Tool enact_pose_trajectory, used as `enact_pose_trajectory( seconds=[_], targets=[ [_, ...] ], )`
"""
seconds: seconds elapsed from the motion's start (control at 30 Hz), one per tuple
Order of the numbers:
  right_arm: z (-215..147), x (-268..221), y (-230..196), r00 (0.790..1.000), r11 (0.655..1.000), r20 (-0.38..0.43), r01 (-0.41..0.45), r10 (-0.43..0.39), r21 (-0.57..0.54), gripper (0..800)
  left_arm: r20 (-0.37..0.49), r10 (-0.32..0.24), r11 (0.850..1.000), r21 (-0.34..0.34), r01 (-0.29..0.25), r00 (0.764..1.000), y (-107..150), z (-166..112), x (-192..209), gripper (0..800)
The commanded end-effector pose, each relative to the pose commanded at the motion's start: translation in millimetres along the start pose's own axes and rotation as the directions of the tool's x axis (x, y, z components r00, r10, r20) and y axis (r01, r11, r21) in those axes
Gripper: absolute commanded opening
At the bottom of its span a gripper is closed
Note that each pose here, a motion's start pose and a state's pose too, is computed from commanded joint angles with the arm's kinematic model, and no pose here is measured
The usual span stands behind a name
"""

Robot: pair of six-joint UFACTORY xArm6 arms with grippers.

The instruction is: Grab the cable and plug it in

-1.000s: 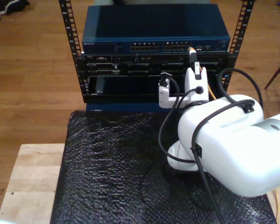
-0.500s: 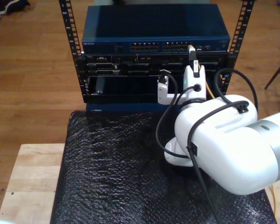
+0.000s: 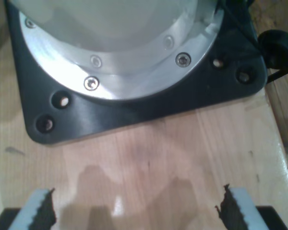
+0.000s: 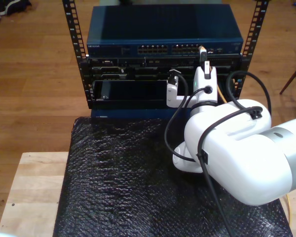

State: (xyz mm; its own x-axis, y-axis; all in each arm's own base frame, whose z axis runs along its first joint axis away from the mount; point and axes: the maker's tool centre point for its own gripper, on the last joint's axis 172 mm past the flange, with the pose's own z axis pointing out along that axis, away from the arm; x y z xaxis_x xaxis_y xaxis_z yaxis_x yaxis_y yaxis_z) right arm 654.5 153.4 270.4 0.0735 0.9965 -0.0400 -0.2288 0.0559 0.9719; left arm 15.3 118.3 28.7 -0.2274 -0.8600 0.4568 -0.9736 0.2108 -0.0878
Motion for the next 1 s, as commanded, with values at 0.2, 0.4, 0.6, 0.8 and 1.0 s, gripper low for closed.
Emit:
enact_pose_trajectory(
  seconds=[0.2,0.4,0.6,0.8,1.0],
  targets=[
    [1.6,1.0,-2.1,1.0,1.0,-0.002,-0.004,0.004,0.006,0,0.0,0.0,1.0,0.0,0.0,1.0,0.0,0.0,0.0,800],
    [2.4,0.4,-3.8,1.0,1.0,-0.001,-0.023,0.023,0.012,0,0.0,0.0,1.0,0.0,0.0,1.0,0.0,0.0,0.0,800],
    [4.7,0.8,0.7,1.0,1.0,0.0,-0.029,0.029,0.001,0,0.0,0.0,1.0,0.0,0.0,1.0,0.0,0.0,0.0,800],
    [4.6,1.8,1.8,0.999,0.999,-0.001,-0.054,0.054,0.0,0,0.0,0.0,1.0,0.0,0.0,1.0,0.0,0.0,0.0,800],
    [5.1,2.0,1.9,0.998,0.998,-0.001,-0.058,0.058,0.0,0,0.0,0.0,1.0,0.0,0.0,1.0,0.0,0.0,0.0,800]
  ],
)
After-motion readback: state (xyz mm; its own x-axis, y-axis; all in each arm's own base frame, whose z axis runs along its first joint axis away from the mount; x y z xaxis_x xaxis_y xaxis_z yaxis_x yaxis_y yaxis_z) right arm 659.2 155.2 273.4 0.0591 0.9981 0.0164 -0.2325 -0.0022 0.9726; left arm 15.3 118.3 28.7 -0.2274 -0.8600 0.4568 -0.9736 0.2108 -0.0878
